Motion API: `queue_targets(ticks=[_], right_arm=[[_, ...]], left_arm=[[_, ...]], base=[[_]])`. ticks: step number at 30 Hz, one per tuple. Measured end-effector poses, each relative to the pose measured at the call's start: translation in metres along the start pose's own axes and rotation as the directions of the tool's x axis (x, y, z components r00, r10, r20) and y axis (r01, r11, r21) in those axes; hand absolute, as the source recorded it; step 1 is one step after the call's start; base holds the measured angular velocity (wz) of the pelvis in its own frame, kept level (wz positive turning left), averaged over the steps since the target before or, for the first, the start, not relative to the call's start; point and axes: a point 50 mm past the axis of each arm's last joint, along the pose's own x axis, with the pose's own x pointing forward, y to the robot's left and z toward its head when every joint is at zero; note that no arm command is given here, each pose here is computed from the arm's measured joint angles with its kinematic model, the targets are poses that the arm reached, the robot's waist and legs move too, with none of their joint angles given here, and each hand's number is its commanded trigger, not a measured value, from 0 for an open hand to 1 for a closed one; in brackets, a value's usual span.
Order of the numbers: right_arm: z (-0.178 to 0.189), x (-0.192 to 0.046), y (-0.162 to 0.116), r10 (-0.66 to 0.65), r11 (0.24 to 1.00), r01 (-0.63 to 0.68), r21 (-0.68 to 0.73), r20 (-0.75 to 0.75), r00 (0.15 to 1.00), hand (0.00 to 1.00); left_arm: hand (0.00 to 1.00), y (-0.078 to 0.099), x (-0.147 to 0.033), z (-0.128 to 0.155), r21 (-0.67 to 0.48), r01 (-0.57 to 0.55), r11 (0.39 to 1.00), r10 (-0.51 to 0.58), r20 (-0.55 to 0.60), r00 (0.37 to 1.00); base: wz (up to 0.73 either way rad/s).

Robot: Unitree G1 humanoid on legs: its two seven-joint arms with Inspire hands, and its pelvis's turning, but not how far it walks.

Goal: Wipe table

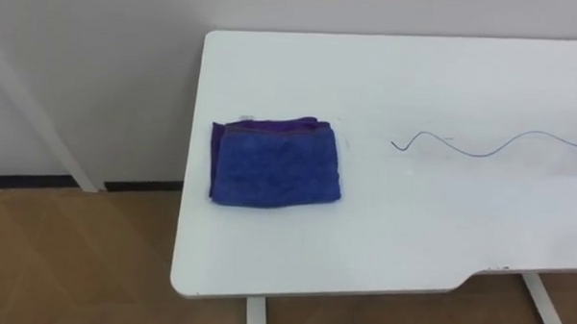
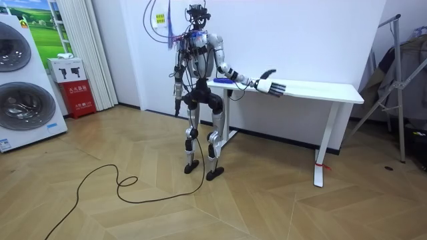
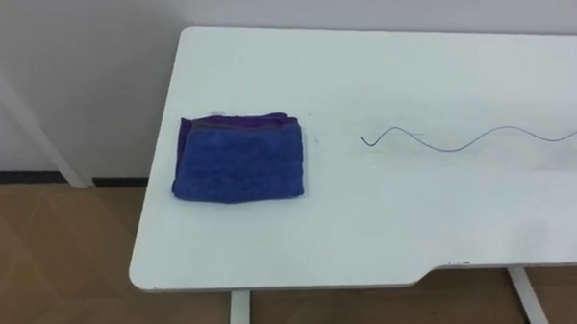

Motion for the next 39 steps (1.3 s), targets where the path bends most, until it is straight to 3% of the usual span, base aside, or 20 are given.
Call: queue_targets(ticks=[7,16,23,28,39], right_arm=[[0.068,-0.026,0.02,0.107,0.993,-0.122,0.009,0.418,0.902,0.0],[0.117,-0.05,0.025,0.155,0.979,-0.204,-0.007,0.673,0.723,0.0],[0.142,-0.07,0.034,0.231,0.953,-0.297,-0.059,0.777,0.586,0.0],[0.157,-0.095,0.043,0.344,0.921,-0.313,-0.234,0.864,0.367,0.0],[0.156,-0.124,0.062,0.531,0.821,-0.34,-0.459,0.833,0.157,0.0]], left_arm=[[0.0,-0.004,-0.001,-0.002,0.04,0.021,0.999,-0.021,-0.001,1.0],[0.0,-0.005,-0.001,-0.002,0.071,0.034,0.997,-0.034,0.002,0.999],[0.0,-0.007,0.0,0.001,0.076,0.039,0.996,-0.04,0.017,0.999],[0.0,-0.005,0.0,0.003,0.094,0.04,0.995,-0.042,0.021,0.999],[0.0,-0.004,0.002,0.013,0.15,0.058,0.987,-0.066,0.05,0.997]], base=[[0.0],[0.0],[0.0],[0.0],[0.02]])
